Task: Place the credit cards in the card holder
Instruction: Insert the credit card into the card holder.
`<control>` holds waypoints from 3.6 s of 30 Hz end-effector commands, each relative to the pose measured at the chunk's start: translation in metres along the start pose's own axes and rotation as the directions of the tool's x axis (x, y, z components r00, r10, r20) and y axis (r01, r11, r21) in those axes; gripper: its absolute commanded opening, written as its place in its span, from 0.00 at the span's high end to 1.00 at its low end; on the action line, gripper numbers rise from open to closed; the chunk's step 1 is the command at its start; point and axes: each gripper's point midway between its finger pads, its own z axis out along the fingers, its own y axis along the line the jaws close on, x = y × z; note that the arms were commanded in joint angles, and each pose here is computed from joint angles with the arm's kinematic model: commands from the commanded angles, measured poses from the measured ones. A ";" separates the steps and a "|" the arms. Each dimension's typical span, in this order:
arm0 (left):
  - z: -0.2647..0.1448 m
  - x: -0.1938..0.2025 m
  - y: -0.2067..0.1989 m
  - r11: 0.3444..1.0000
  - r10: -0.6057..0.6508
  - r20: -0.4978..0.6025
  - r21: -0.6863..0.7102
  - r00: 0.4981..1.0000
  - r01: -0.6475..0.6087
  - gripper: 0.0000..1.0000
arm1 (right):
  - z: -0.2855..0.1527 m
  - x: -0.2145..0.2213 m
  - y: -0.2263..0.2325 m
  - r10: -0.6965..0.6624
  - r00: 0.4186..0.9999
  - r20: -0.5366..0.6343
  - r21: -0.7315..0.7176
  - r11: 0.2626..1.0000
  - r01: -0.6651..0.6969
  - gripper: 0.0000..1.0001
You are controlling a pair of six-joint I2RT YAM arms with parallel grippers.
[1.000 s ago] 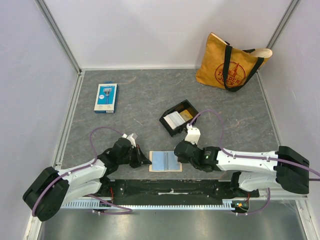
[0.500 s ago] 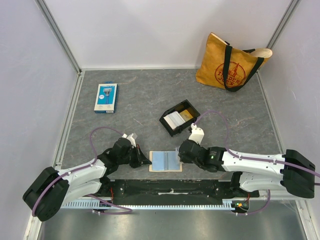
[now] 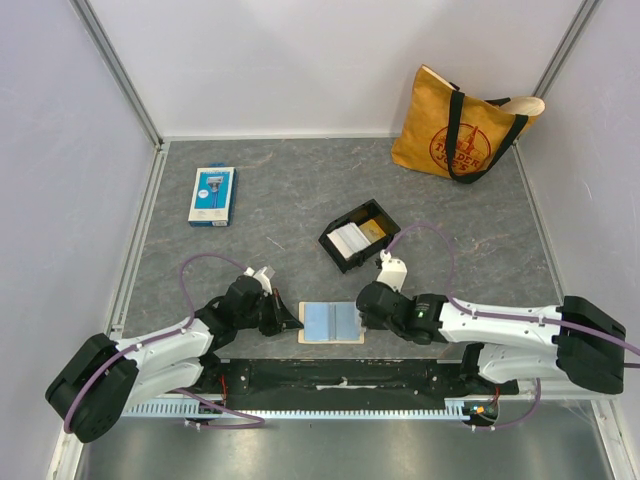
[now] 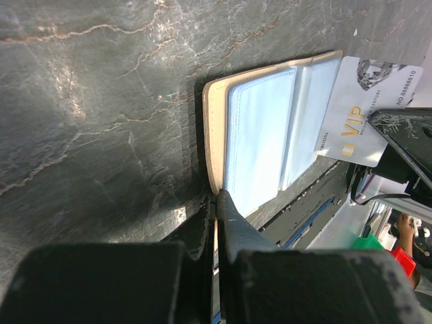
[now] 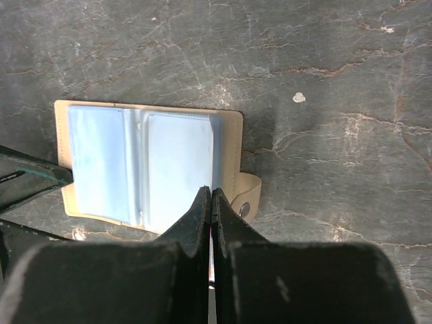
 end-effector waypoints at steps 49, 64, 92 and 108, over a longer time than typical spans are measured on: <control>0.006 0.000 0.011 1.000 -0.005 0.023 -0.016 1.000 0.005 0.98 | -0.011 -0.001 0.156 -0.212 0.975 -0.066 -0.513 0.845 0.149 1.00; 0.005 0.000 0.010 1.000 0.002 0.017 -0.020 1.000 -0.002 0.98 | -0.008 -0.026 0.117 -0.174 0.985 0.009 -0.323 0.931 0.167 1.00; 0.004 -0.002 0.008 1.000 0.021 0.012 -0.024 1.000 -0.020 0.98 | 0.012 -0.008 -0.005 0.017 0.997 -0.071 -0.055 0.998 -0.021 1.00; 0.006 -0.002 0.008 0.999 0.017 0.009 -0.028 1.000 -0.017 0.98 | 0.022 0.001 0.010 0.040 0.995 -0.089 -0.147 0.988 -0.053 1.00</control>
